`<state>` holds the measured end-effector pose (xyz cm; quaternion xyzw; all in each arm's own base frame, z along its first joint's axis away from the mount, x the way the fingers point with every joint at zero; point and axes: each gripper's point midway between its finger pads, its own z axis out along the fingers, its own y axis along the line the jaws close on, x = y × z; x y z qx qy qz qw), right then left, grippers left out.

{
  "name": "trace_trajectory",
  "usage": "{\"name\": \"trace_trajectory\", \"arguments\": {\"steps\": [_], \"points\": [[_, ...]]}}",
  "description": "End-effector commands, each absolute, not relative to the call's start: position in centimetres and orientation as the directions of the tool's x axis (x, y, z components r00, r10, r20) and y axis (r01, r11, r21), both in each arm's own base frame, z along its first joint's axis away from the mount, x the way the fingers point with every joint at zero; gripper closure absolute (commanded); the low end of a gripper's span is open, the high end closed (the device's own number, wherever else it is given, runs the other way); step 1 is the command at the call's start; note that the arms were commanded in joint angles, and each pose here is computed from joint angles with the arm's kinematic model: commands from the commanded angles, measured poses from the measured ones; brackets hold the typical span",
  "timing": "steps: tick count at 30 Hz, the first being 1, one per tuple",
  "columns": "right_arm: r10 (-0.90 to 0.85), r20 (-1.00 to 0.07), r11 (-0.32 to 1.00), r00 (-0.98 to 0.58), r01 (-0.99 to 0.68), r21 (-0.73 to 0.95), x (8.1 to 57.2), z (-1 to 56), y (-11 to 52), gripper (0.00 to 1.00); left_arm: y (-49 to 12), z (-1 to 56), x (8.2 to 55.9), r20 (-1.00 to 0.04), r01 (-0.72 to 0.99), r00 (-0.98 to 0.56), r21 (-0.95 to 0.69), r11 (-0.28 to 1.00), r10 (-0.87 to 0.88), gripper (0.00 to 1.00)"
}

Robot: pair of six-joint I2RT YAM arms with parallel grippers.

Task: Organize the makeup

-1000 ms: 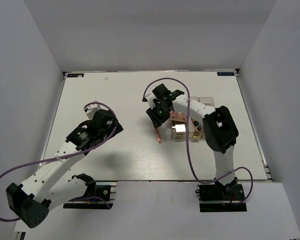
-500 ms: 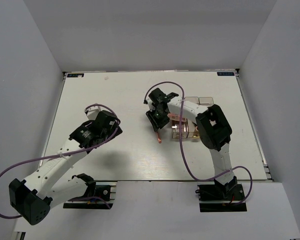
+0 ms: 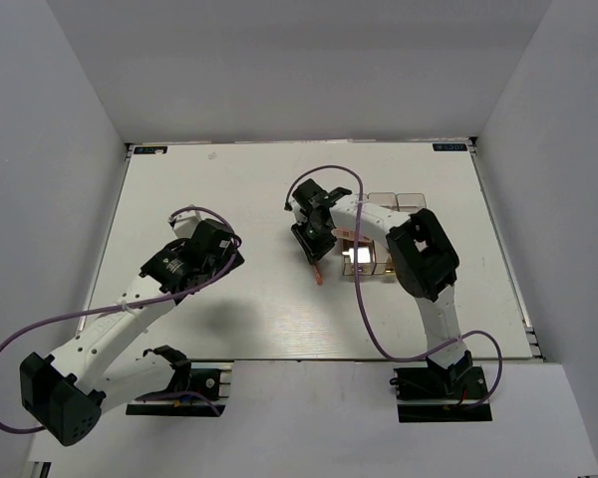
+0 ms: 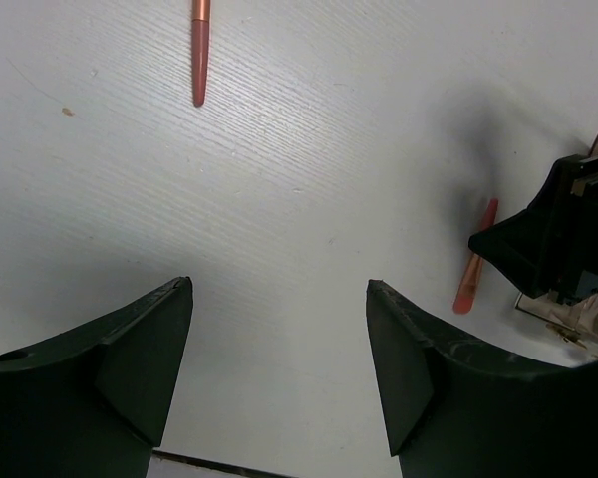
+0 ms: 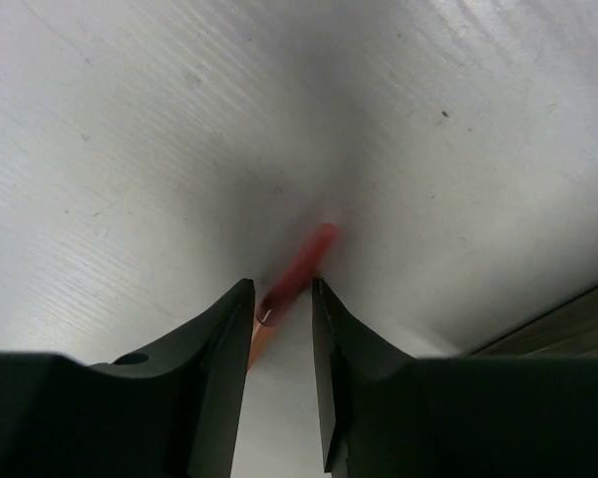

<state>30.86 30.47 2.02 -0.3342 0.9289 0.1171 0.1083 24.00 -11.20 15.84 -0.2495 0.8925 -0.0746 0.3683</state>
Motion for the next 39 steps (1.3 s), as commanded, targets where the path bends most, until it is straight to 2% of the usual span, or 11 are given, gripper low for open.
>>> {"name": "trace_trajectory", "arguments": {"steps": [1,6,9,13,16,18,23,30,31,34,39], "points": [[-0.618,-0.223,0.751,-0.754,-0.650,0.116,29.6,0.3,29.8,0.66,-10.8,15.9,24.7,-0.638,-0.418,-0.569,-0.319,0.851,-0.519,0.20],[-0.644,-0.233,0.731,-0.729,-0.676,0.097,29.1,-0.1,30.0,0.74,-10.3,14.6,25.5,-0.641,-0.447,-0.579,-0.267,0.854,-0.504,0.20],[-0.658,-0.250,0.706,-0.710,-0.697,0.124,29.2,0.6,30.3,0.86,-9.8,14.0,26.1,-0.644,-0.464,-0.579,-0.243,0.852,-0.499,0.19],[-0.697,-0.364,0.561,-0.618,-0.786,0.259,29.0,5.0,32.8,1.00,-9.3,13.6,27.3,-0.648,-0.472,-0.576,-0.234,0.850,-0.498,0.19],[-0.697,-0.466,0.459,-0.544,-0.839,0.292,29.8,9.7,34.1,1.00,-9.4,13.5,28.5,-0.643,-0.457,-0.594,-0.224,0.860,-0.483,0.18],[-0.670,-0.517,0.457,-0.533,-0.845,0.278,31.4,12.2,33.8,1.00,-8.8,13.3,29.3,-0.641,-0.458,-0.606,-0.202,0.865,-0.471,0.18],[-0.541,-0.654,0.529,-0.529,-0.818,0.224,37.2,19.8,31.3,1.00,-7.6,11.9,32.1,-0.624,-0.451,-0.647,-0.149,0.880,-0.438,0.18],[-0.404,-0.751,0.727,-0.521,-0.682,0.082,42.4,24.9,24.1,1.00,-6.8,9.4,34.3,-0.582,-0.428,-0.700,-0.122,0.895,-0.414,0.19],[-0.380,-0.748,0.802,-0.544,-0.597,0.026,43.9,24.9,21.1,1.00,-6.5,9.3,34.7,-0.585,-0.427,-0.697,-0.124,0.896,-0.414,0.20],[-0.335,-0.737,0.906,-0.587,-0.415,-0.082,45.7,24.4,14.9,1.00,-6.2,9.0,35.1,-0.586,-0.417,-0.698,-0.136,0.898,-0.413,0.20],[-0.287,-0.672,0.953,-0.683,-0.278,-0.123,44.8,21.0,8.0,1.00,-6.5,8.6,35.6,-0.590,-0.382,-0.703,-0.157,0.911,-0.397,0.20]]}}
